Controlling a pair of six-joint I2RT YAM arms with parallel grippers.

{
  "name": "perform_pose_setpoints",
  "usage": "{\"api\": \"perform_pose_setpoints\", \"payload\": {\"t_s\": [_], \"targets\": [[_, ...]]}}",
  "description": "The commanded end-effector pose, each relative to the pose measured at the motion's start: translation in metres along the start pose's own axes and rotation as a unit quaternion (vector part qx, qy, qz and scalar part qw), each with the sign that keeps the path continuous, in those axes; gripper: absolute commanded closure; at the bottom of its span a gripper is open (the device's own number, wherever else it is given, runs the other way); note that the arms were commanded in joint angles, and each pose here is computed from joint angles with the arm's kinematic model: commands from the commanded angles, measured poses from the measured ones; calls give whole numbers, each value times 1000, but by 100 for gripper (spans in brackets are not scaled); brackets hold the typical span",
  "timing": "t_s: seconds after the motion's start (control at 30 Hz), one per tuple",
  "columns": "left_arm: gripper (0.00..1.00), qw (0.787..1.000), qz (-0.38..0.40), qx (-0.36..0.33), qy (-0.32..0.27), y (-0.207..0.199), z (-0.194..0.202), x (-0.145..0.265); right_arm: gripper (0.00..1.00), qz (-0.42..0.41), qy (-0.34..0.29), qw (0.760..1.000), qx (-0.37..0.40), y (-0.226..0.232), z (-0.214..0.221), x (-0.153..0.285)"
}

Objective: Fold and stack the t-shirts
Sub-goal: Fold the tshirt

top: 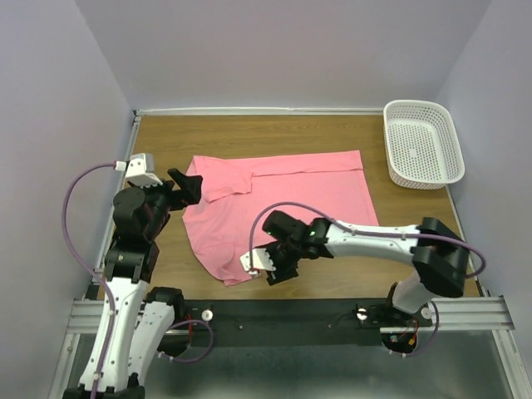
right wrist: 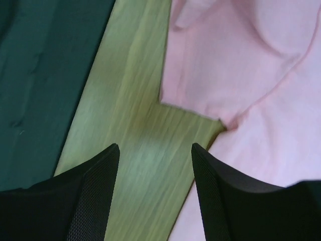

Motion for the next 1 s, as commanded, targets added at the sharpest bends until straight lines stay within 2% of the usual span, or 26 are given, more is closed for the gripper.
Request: {"api": "perform_pose_setpoints", "payload": {"t_s": [0.0,0.1,0.3,0.4,0.43,0.47,0.57,0.6,0.63,0.83,0.93,0.97], "targets": [[4,998,26,-12,-64,-13,-21,34,33,62,70,995,23,-24,-16,-38],[4,995,23,-19,-91,-14,-27,48,37,49,69,996,18,-22,-27,-57],[4,988,49,-45,-143,-23,-40,77,39,56,85,995,-3,-30,-22,-79],[3,984,67,-58,-155,-28,-42,83,45,52,89,995,-10,-30,-19,-86],[3,982,76,-63,-161,-30,-43,86,49,50,89,995,-14,-29,-19,-87],[3,981,91,-69,-155,-33,-39,85,59,47,90,995,-16,-28,-18,-88],[3,974,120,-88,-171,-39,-41,90,79,37,84,996,-24,-23,-17,-88],[3,970,130,-97,-182,-41,-42,93,97,32,69,997,-25,-21,-21,-83],[3,967,138,-104,-188,-43,-42,95,100,30,62,997,-28,-21,-22,-79],[4,943,194,-163,-215,-55,-42,98,100,37,-60,991,-111,-58,-35,-20],[4,937,224,-173,-207,-60,-39,89,99,45,-110,974,-193,-87,-17,9],[4,929,245,-180,-212,-65,-39,88,99,51,-127,961,-238,-101,-3,20]]}}
Point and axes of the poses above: each gripper's point midway between its finger pads, its own x axis back along the fingers, its own y axis along the line the jaws close on, z = x × y, the point moved 5 cm from there along x, back along the fingers, and after that the axes turned 3 degrees about x, right-handed, at the moved point
